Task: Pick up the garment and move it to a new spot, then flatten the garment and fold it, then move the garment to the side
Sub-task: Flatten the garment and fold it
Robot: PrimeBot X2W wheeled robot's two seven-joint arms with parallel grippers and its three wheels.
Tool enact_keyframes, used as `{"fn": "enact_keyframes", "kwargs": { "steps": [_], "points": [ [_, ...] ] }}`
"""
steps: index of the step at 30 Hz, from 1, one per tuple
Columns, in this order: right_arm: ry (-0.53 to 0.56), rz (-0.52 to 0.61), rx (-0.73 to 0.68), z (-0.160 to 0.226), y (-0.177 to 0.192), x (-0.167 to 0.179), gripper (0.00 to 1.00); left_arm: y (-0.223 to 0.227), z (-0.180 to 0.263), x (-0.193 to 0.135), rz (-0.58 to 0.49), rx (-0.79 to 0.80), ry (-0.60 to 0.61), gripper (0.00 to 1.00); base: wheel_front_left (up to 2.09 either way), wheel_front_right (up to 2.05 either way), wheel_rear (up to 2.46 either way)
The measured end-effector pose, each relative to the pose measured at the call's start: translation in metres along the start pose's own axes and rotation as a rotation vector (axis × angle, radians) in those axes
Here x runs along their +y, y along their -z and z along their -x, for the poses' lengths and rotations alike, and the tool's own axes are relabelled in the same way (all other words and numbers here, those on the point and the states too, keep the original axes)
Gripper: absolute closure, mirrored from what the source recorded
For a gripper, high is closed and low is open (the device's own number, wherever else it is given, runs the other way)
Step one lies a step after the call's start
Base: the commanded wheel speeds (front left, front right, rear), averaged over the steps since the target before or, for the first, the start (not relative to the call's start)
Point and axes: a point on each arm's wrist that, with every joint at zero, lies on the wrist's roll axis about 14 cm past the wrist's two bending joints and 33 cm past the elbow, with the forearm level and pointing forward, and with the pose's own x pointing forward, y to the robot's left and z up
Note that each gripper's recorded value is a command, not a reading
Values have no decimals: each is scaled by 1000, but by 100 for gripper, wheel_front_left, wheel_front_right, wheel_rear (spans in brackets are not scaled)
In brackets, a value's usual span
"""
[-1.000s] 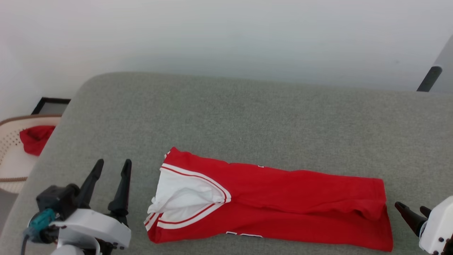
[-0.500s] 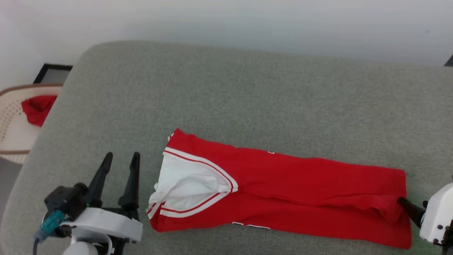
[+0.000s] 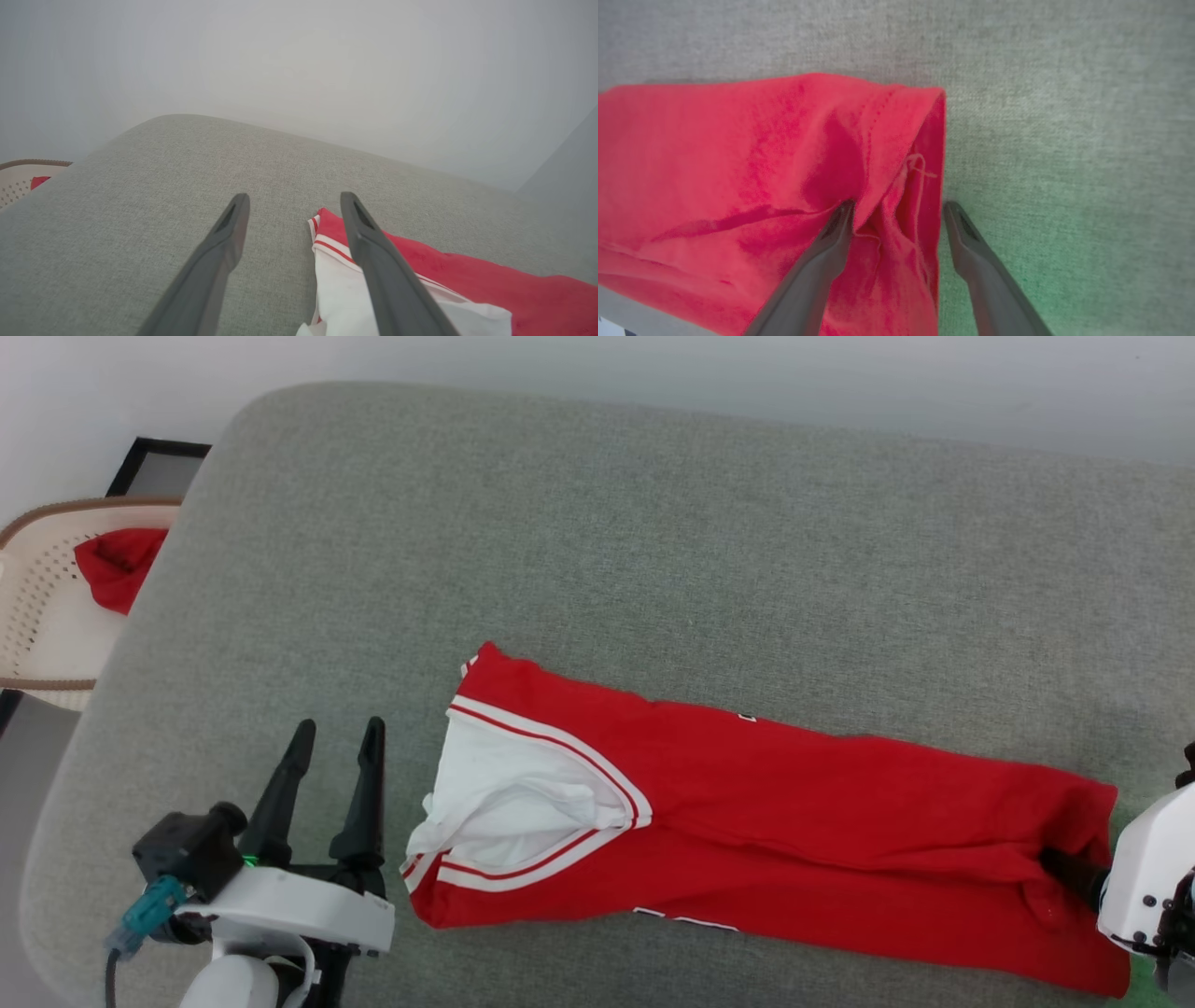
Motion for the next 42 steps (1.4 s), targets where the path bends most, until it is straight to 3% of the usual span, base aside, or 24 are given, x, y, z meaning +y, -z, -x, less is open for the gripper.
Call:
{"fn": "enact_keyframes", "kwargs": {
  "steps": [1, 2, 3, 4, 22, 36, 42],
  "points": [
    [2, -2, 3, -1, -1, -1, 0, 0, 0, 1, 4, -1, -5, 0, 0, 0, 0],
    [2, -4, 8, -3, -1, -1, 34, 0, 1, 2, 5, -2, -10, 0, 0, 0, 0],
    [6, -2, 14, -4, -1, -1, 58, 0, 1, 3, 6, -3, -10, 0, 0, 0, 0],
    [9, 1, 19, -5, 0, -1, 98, 0, 1, 4, 8, -5, -14, 0, 0, 0, 0],
    [20, -42, -34, 4, -16, -9, 100, -5, 4, 5, 16, -26, -12, 0, 0, 0, 0],
    [207, -112, -153, 68, -39, -87, 100, -6, 9, -2, 15, -35, 8, 0, 0, 0, 0],
    [246, -133, -203, 94, -45, -102, 100, -6, 11, -6, 15, -36, 22, 0, 0, 0, 0]
  ]
}}
